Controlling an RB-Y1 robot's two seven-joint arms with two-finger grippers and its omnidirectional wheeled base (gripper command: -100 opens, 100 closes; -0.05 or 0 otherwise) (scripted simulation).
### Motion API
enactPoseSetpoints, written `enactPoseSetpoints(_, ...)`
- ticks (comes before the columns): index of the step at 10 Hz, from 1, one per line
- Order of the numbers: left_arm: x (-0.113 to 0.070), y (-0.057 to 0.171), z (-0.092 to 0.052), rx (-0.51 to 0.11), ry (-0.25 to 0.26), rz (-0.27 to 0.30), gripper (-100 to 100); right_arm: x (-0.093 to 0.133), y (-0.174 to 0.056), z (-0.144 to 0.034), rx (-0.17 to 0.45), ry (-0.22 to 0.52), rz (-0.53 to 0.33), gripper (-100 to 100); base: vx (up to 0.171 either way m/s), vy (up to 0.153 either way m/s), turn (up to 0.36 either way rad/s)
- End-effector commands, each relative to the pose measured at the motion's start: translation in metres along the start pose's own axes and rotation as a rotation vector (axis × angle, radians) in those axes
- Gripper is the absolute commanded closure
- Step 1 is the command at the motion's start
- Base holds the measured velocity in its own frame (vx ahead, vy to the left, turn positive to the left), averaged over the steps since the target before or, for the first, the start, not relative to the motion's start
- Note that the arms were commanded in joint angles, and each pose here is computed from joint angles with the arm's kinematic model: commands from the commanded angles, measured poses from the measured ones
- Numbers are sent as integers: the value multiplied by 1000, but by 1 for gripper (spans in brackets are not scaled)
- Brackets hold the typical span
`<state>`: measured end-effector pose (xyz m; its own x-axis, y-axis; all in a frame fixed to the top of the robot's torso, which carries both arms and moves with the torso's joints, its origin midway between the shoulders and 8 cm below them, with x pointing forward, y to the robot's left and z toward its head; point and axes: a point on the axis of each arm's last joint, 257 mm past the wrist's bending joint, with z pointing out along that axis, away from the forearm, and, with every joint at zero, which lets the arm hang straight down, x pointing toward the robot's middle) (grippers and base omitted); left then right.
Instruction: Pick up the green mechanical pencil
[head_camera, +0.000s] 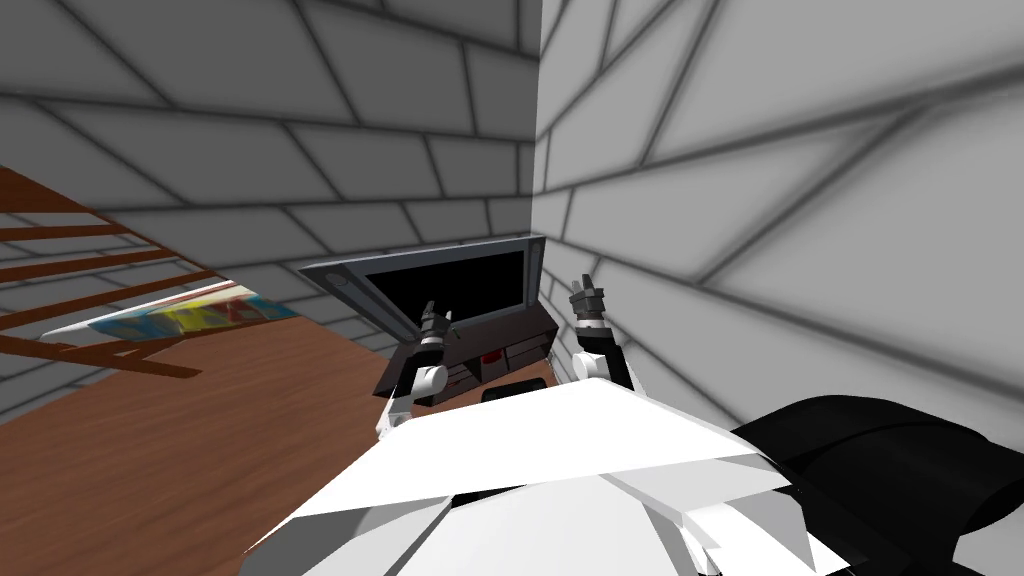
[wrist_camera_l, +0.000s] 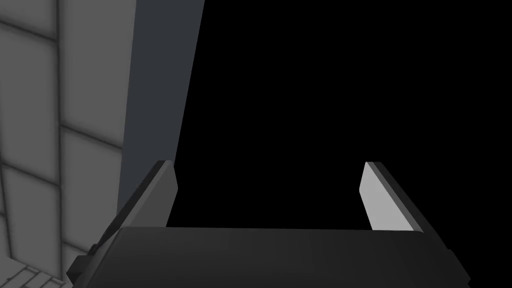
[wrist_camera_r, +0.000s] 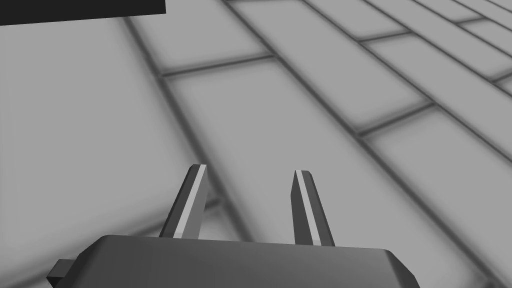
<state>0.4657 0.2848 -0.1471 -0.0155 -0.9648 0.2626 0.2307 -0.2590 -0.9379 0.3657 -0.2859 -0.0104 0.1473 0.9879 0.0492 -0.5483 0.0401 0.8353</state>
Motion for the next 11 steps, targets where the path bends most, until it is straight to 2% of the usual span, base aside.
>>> enactPoseSetpoints(1, -9, 20, 7, -53, -17, -62, -100, 0, 0, 0, 0, 0, 0, 0, -5, 92, -154)
enactPoseSetpoints(2, -12, 24, 6, -62, -22, -64, -100, 0, 0, 0, 0, 0, 0, 0, -13, 90, -61)
enactPoseSetpoints(3, -17, 40, 10, -101, -37, -109, -100, 0, 0, 0, 0, 0, 0, 0, -10, 85, -118)
enactPoseSetpoints(4, -18, 41, 10, -103, -38, -109, -100, 0, 0, 0, 0, 0, 0, 0, -8, 66, -52)
enactPoseSetpoints(6, -23, 67, 19, -169, -62, -200, -100, 0, 0, 0, 0, 0, 0, 0, -19, 93, -141)
enactPoseSetpoints(7, -28, 77, 16, -188, -74, -204, -100, 0, 0, 0, 0, 0, 0, 0, -19, 110, -64)
enactPoseSetpoints(8, -30, 90, 20, -221, -86, -255, -100, 0, 0, 0, 0, 0, 0, 0, -11, 85, -100)
enactPoseSetpoints(9, -33, 95, 18, -231, -93, -254, -100, 0, 0, 0, 0, 0, 0, 0, -17, 65, -57)
enactPoseSetpoints(10, -32, 105, 23, -259, -102, -306, -100, 0, 0, 0, 0, 0, 0, 0, -13, 73, -119)
enactPoseSetpoints(11, -36, 113, 20, -275, -113, -305, -100, 0, 0, 0, 0, 0, 0, 0, -20, 67, -65)
